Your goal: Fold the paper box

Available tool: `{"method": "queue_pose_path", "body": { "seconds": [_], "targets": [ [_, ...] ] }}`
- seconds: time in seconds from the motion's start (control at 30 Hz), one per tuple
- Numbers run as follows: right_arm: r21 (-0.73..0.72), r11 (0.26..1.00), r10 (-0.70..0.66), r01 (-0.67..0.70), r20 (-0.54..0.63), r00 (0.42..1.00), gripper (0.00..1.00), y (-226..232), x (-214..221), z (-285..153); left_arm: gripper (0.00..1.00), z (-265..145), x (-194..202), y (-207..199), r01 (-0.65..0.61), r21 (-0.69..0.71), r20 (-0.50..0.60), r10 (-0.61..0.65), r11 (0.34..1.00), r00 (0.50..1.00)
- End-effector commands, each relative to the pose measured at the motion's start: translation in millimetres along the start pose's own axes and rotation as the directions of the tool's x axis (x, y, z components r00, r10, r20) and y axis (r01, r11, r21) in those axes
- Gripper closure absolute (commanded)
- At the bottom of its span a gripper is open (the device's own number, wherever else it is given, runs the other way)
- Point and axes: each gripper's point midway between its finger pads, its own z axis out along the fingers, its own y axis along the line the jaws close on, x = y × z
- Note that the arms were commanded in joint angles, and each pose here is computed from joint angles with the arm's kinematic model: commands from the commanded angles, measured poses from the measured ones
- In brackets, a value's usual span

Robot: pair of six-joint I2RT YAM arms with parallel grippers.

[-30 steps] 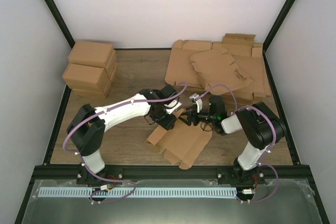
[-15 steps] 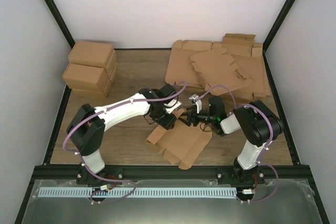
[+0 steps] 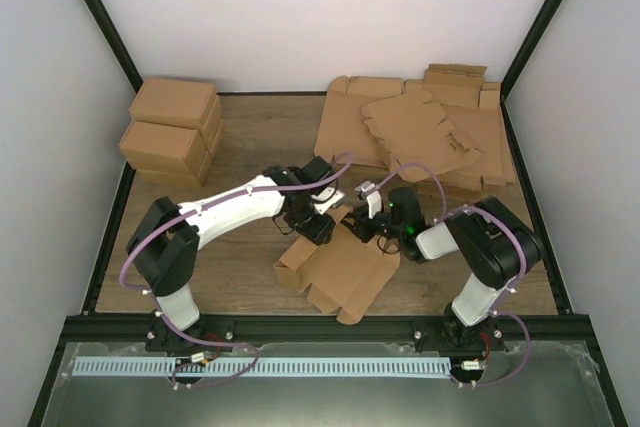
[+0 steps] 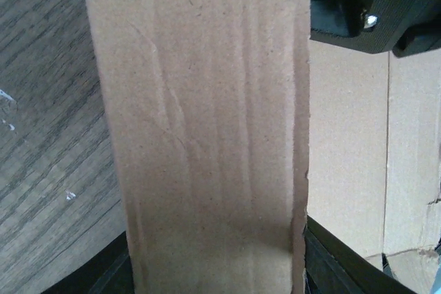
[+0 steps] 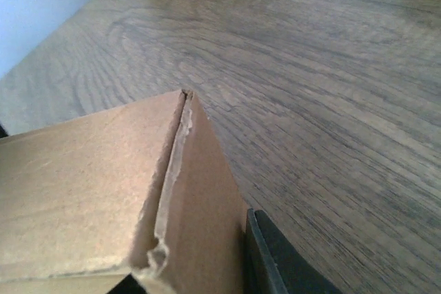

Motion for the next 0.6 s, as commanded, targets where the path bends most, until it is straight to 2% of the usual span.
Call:
{"method": "queue_pose_path", "body": {
  "seconds": [0.0, 0.17, 0.23, 0.4, 0.57],
  "targets": [
    [0.144, 0.985, -0.097, 0.092, 0.026, 0.995, 0.84, -1.9, -11.6, 3.5, 0.48, 0.6, -8.7, -4.9, -0.015, 0.023, 0.017, 0.015, 1.0, 1.0],
    [0.293, 0.951, -0.124, 0.1, 0.063, 0.99, 0.97, -14.2, -21.3, -3.8, 0.48, -2.1, -10.1, -6.9, -0.013, 0.033, 0.023, 0.012, 0.999, 1.0],
    [0.343, 0.934, -0.132, 0.099, 0.074, 0.989, 0.98, -16.7, -23.0, -7.1, 0.48, -1.6, -9.6, -7.4, -0.01, 0.036, 0.021, 0.009, 0.999, 1.0],
    [0.368, 0.924, -0.143, 0.104, 0.08, 0.986, 0.95, -15.5, -23.4, -9.2, 0.48, -1.0, -12.0, -7.7, -0.002, 0.038, 0.027, 0.001, 0.999, 1.0],
    [0.335, 0.936, -0.144, 0.105, 0.095, 0.985, 0.85, -7.4, -23.2, -12.1, 0.37, -8.3, -19.7, -8.1, 0.004, 0.027, 0.06, -0.005, 1.0, 0.998]
  ]
}}
